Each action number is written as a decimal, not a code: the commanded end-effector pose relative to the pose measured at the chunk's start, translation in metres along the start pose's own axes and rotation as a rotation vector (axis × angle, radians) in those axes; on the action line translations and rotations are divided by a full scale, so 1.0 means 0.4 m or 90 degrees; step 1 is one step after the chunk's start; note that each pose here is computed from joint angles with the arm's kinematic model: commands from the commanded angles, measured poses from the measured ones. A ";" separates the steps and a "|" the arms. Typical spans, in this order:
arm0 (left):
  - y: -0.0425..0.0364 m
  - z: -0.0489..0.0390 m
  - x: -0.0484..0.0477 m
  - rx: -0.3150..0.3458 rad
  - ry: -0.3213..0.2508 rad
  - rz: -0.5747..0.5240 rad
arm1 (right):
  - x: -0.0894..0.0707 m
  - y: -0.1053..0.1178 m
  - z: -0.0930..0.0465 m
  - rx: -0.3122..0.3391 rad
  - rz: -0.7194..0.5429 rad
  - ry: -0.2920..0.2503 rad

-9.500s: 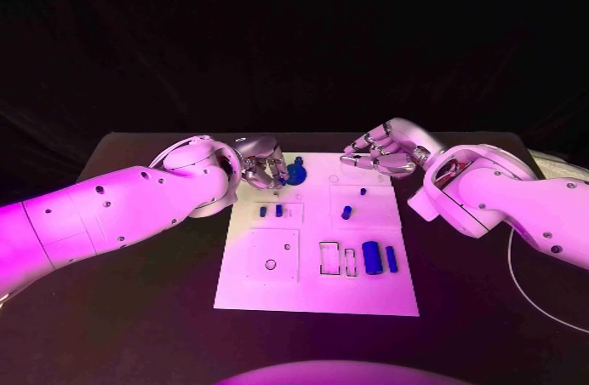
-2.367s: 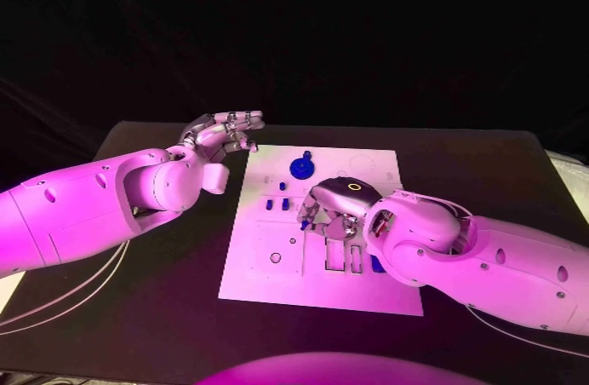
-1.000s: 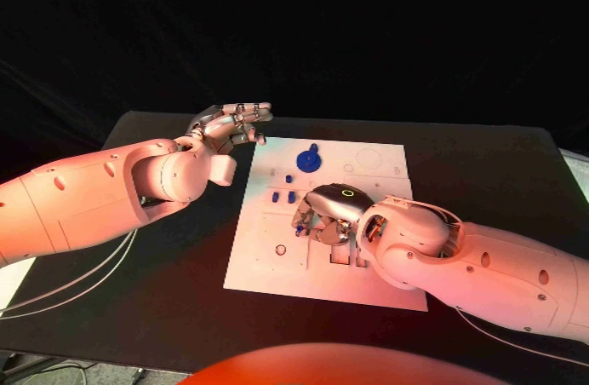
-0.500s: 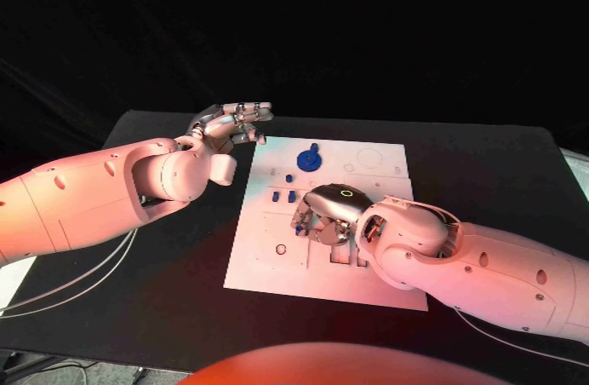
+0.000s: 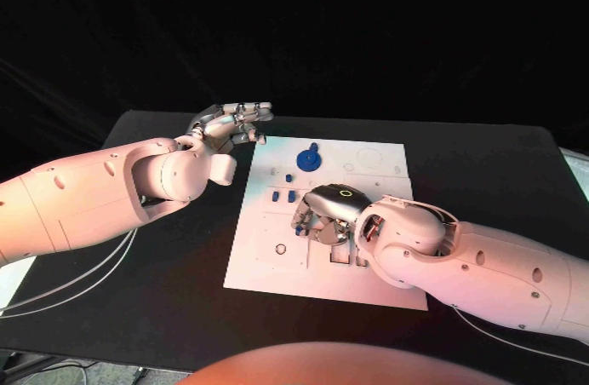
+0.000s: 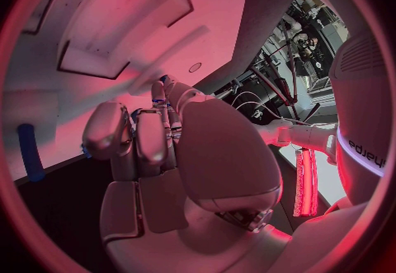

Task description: Assemble the parts on the task board

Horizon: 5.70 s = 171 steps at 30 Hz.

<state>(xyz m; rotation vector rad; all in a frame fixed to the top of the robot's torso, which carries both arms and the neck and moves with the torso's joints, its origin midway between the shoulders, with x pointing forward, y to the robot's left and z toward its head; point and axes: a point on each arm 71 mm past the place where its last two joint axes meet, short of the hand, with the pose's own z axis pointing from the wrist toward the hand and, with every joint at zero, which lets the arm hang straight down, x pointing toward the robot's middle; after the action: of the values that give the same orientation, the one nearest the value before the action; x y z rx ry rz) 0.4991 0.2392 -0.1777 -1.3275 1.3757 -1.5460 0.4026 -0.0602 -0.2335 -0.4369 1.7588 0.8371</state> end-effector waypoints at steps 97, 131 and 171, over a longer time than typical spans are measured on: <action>-0.001 -0.005 -0.001 -0.004 0.023 0.002 | -0.129 -0.172 -0.136 0.140 -0.162 0.017; 0.000 -0.004 -0.001 -0.006 0.020 0.003 | -0.109 -0.175 -0.127 0.136 -0.147 0.008; 0.011 0.001 0.010 -0.012 0.026 0.000 | -0.029 0.119 -0.030 -0.074 0.005 -0.032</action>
<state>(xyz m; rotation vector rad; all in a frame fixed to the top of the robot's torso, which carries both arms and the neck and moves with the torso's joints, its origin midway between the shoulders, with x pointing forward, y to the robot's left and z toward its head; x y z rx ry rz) 0.4984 0.2376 -0.1820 -1.3253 1.4117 -1.5486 0.3692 -0.0399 -0.2022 -0.4499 1.6636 0.9327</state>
